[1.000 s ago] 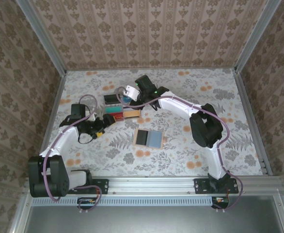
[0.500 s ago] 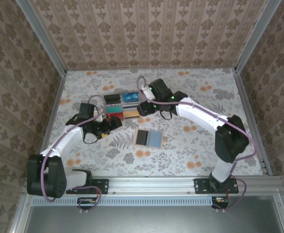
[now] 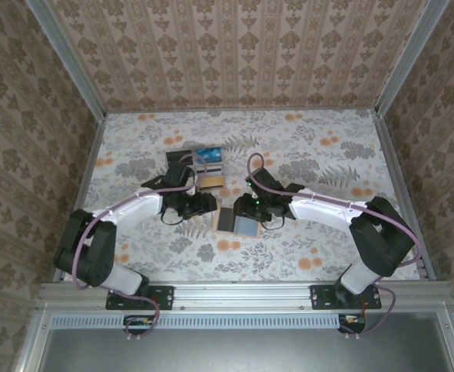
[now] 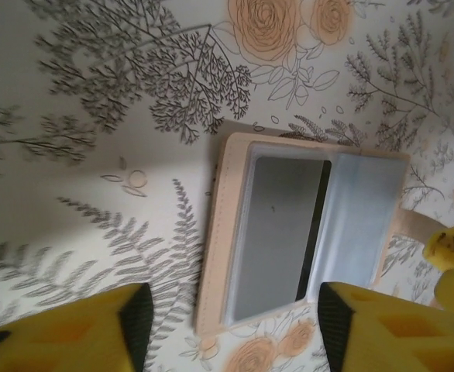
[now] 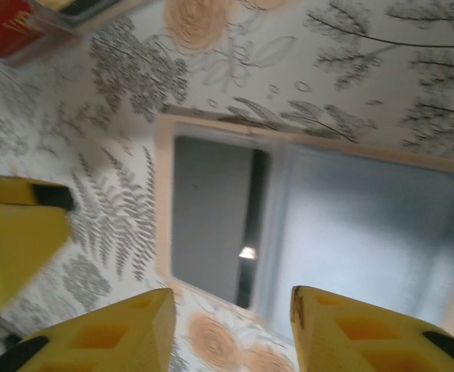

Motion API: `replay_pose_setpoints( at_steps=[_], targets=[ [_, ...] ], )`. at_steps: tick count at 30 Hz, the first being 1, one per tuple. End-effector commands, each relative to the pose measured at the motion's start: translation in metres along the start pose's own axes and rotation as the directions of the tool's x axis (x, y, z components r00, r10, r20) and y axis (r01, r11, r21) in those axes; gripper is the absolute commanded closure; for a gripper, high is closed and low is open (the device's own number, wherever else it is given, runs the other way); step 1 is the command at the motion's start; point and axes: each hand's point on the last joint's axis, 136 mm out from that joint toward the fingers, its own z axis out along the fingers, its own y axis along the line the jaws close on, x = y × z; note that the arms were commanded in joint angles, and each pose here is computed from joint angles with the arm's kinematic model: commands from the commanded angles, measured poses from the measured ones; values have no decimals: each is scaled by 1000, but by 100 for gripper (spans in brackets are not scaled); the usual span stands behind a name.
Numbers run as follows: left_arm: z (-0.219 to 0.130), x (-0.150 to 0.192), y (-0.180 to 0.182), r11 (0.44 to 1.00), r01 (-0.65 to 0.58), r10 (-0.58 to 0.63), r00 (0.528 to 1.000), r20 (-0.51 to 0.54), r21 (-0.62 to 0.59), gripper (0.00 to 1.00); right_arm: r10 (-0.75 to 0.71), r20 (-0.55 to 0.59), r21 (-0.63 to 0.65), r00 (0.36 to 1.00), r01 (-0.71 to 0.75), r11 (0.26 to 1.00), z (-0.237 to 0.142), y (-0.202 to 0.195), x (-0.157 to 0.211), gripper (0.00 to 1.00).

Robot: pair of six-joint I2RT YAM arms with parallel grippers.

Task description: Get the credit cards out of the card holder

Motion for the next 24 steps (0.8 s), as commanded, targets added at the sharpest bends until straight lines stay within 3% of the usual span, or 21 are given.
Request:
replay_pose_setpoints(
  at_steps=[1, 5, 10, 14, 24],
  targets=[
    [11, -9, -9, 1000, -2, 2, 1000, 12, -4, 53, 110, -10, -56, 994, -111, 992, 14, 10, -2, 60],
    [23, -6, -11, 1000, 2, -2, 1000, -14, -8, 68, 128, -34, -33, 991, -129, 991, 26, 2, 2, 63],
    [37, -1, -12, 1000, -8, 8, 999, -52, 10, 80, 109, -66, -16, 992, -111, 994, 37, -2, 7, 68],
    [43, 6, -4, 1000, 5, -6, 997, -74, -14, 83, 111, -81, -8, 990, -112, 994, 43, -6, 9, 72],
    [53, 20, 12, 998, 33, -40, 992, -119, -57, 89, 96, -126, 11, 987, -95, 995, 55, -14, 17, 72]
  ],
)
